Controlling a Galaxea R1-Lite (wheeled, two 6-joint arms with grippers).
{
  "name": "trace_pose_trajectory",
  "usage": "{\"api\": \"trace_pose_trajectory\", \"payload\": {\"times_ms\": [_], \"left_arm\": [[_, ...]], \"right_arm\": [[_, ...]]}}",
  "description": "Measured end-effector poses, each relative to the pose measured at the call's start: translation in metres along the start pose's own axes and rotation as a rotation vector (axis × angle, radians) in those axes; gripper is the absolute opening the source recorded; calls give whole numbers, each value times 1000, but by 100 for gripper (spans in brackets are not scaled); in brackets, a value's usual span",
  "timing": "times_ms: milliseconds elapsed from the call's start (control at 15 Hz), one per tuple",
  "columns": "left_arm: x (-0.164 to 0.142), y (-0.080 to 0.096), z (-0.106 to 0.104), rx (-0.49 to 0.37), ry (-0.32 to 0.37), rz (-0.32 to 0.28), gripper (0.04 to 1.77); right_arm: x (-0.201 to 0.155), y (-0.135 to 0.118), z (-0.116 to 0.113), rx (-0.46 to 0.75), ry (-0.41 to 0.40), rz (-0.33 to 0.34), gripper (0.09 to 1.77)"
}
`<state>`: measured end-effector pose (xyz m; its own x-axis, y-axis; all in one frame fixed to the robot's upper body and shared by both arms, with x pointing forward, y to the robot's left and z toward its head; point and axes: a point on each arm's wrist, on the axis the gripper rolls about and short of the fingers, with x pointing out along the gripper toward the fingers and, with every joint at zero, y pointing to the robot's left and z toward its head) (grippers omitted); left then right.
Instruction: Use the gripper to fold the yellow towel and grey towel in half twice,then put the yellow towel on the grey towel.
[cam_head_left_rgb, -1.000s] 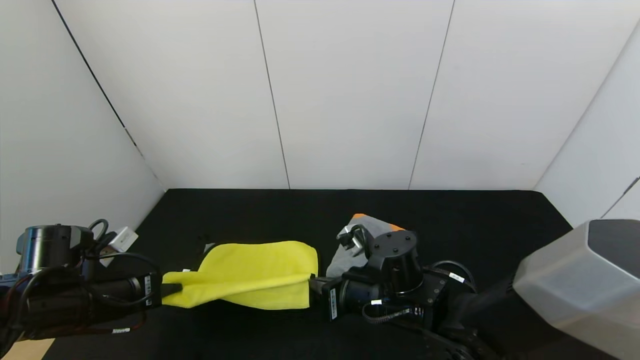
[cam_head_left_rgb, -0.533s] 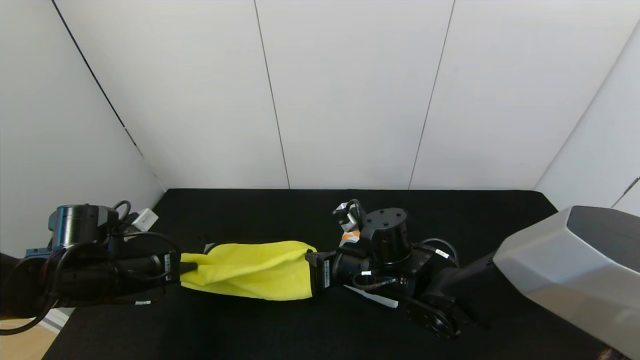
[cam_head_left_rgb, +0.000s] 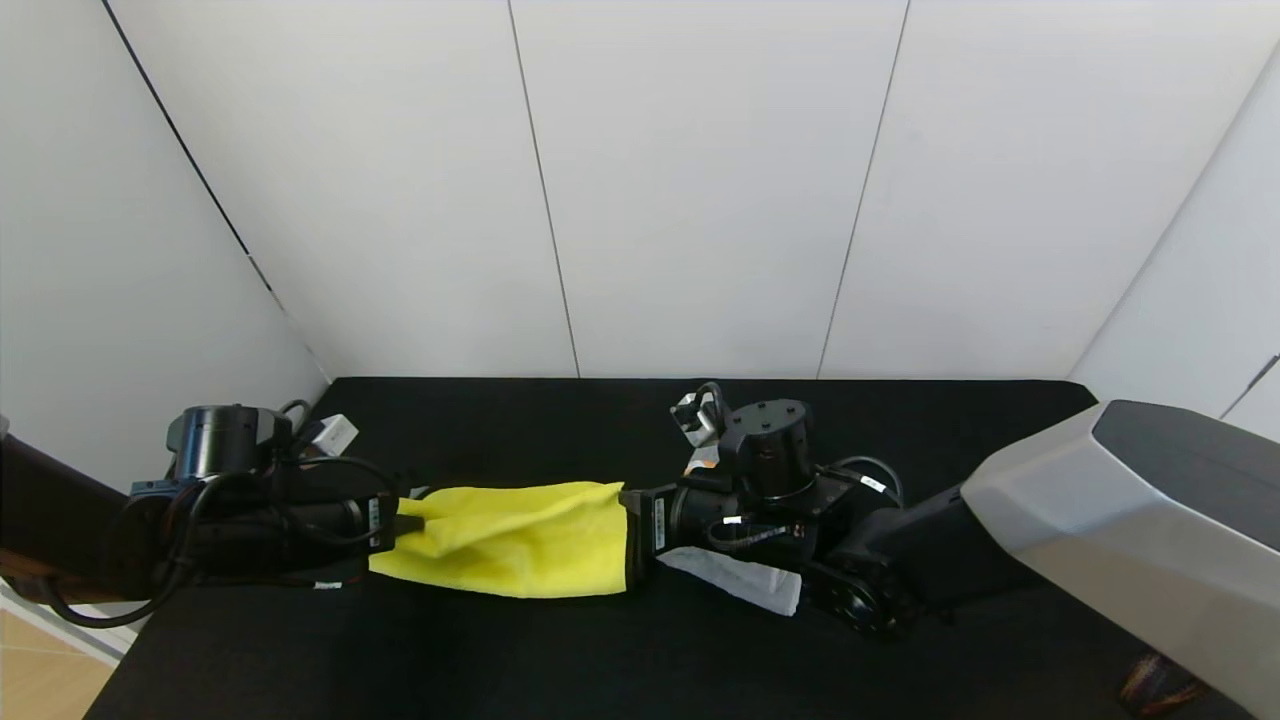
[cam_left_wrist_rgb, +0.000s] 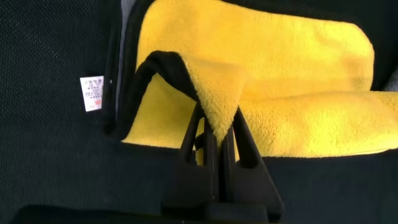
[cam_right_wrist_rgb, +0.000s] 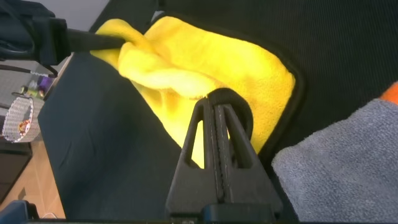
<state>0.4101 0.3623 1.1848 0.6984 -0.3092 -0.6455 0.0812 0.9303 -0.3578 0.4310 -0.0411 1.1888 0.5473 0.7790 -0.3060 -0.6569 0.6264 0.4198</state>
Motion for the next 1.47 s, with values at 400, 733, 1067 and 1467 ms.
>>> {"api": "trace_pose_trajectory", "payload": {"times_ms": [400,733,1067,1467], "left_arm": [[2,4,2,-10,-10,9,100],[0,6,5,-12,-20,16,134],[-7,11,12,-18,-55,31,151],[-31,8,24,-6,-133,40,162]], "right_arm": [[4,-6,0,9,26,39,44],[8,-13,0,12,12,27,104],[8,-16,5,7,-10,19,136],[7,-18,3,11,-2,13,154]]}}
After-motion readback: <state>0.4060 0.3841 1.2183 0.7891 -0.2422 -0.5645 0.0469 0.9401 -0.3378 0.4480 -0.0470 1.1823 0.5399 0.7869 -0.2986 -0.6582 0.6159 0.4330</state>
